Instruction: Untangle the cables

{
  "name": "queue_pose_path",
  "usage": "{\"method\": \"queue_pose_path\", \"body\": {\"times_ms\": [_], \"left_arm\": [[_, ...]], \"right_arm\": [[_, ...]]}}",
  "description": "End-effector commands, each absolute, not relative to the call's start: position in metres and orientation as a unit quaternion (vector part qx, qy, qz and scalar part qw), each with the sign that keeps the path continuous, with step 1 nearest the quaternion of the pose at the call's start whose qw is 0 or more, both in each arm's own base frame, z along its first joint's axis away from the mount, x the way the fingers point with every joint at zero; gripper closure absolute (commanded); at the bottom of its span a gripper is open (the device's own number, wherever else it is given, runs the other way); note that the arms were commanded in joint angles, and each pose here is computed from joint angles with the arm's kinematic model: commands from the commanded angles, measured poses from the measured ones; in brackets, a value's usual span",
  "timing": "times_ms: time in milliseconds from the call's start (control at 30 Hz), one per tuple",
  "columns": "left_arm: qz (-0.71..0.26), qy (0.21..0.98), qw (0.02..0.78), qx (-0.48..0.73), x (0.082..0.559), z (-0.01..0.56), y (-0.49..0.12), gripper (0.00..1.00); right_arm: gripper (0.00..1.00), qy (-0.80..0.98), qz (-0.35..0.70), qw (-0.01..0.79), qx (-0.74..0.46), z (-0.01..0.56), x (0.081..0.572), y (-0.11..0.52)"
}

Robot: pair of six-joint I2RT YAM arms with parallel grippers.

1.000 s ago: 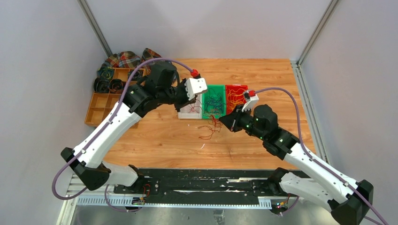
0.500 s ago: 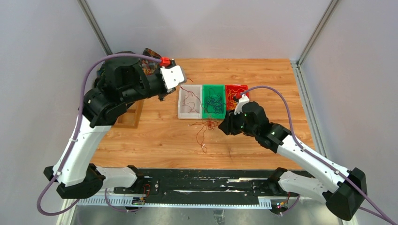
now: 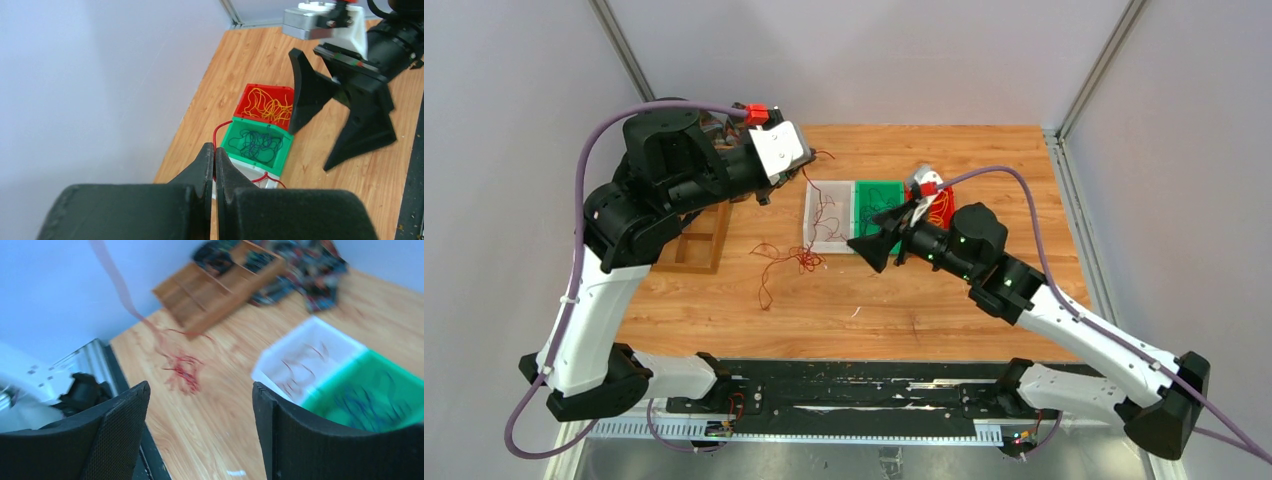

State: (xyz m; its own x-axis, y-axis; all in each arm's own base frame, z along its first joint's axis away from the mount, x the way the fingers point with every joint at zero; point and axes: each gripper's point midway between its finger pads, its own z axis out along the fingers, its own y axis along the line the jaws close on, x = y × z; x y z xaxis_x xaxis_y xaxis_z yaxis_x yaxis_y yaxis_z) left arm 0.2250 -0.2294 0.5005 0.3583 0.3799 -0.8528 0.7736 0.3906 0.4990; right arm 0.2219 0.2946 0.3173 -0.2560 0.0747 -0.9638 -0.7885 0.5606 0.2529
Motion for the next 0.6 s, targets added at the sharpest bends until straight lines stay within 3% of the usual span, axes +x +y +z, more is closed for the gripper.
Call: {"method": "queue_pose_path", "body": {"times_ms": [0,200,267,400,567], "left_arm": [[-0.157,0.538,0.646,0.518,0.220,0.514,-0.225,1.00],[-0.159,0.532,0.656,0.511,0.212,0.523,-0.218,1.00],[-0.160,0.530,0.659,0.509,0.210,0.526,-0.216,1.00],[-0.159,0.522,0.668,0.505,0.205,0.535,-0.212,1.00],[-0.155,0.511,0.679,0.504,0.205,0.547,-0.212,1.00]], "right_arm": [[0.25,0.551,0.447,0.612,-0.348,0.377,0.194,0.346],[0.26,0.542,0.443,0.624,-0.348,0.382,0.214,0.383],[0.34,0.555,0.430,0.630,-0.333,0.379,0.227,0.387],[0.60,0.564,0.438,0.616,-0.332,0.366,0.231,0.398],[0.77,0.593,0.462,0.575,-0.324,0.327,0.227,0.407]]}}
